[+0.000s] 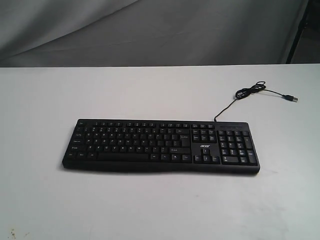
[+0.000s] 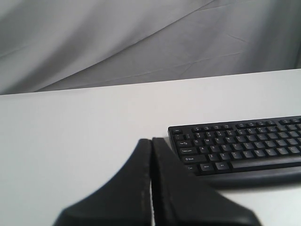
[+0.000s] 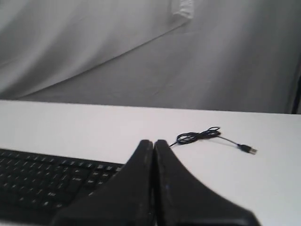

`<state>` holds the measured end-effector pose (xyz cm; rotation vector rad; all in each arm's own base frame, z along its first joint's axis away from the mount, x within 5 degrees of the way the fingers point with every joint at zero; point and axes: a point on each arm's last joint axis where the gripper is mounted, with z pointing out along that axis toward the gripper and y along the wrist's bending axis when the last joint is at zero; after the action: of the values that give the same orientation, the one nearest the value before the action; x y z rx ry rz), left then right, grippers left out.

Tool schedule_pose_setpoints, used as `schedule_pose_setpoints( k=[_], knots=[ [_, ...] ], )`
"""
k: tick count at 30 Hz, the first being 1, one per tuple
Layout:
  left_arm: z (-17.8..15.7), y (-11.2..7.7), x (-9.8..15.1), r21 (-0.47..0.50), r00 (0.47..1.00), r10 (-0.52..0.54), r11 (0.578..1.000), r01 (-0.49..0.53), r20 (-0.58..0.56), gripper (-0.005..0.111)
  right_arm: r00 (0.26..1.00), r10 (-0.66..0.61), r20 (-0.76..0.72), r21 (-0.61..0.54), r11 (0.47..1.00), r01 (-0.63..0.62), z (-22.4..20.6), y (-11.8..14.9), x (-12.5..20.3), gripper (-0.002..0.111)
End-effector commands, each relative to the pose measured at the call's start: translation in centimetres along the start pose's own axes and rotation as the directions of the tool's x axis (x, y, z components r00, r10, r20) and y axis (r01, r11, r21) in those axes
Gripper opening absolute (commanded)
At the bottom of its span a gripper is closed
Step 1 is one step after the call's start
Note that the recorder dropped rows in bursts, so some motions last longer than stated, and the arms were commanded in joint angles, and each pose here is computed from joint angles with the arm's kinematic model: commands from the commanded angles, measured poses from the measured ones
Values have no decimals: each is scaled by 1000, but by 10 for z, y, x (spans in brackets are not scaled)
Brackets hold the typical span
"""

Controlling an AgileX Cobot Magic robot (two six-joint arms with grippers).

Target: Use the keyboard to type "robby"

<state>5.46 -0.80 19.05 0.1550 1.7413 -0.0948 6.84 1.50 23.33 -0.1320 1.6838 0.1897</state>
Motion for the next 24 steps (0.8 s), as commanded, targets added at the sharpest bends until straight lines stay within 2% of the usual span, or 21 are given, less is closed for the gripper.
schedule_pose_setpoints(
  k=[1, 8, 14, 24],
  knots=[
    [0, 0, 1, 5, 1000, 3, 1000, -3, 7, 0, 997, 12, 72, 86, 996, -18, -10, -6, 19, 0],
    [0, 0, 1, 5, 1000, 3, 1000, -3, 7, 0, 998, 17, 59, 93, 995, -22, -9, -7, 35, 0],
    [0, 0, 1, 5, 1000, 3, 1000, -3, 7, 0, 993, 28, -117, 59, 998, -21, -10, -3, 50, 0],
    [0, 0, 1, 5, 1000, 3, 1000, -3, 7, 0, 992, 51, -112, 54, 998, -45, -10, -3, 50, 0]
  ],
)
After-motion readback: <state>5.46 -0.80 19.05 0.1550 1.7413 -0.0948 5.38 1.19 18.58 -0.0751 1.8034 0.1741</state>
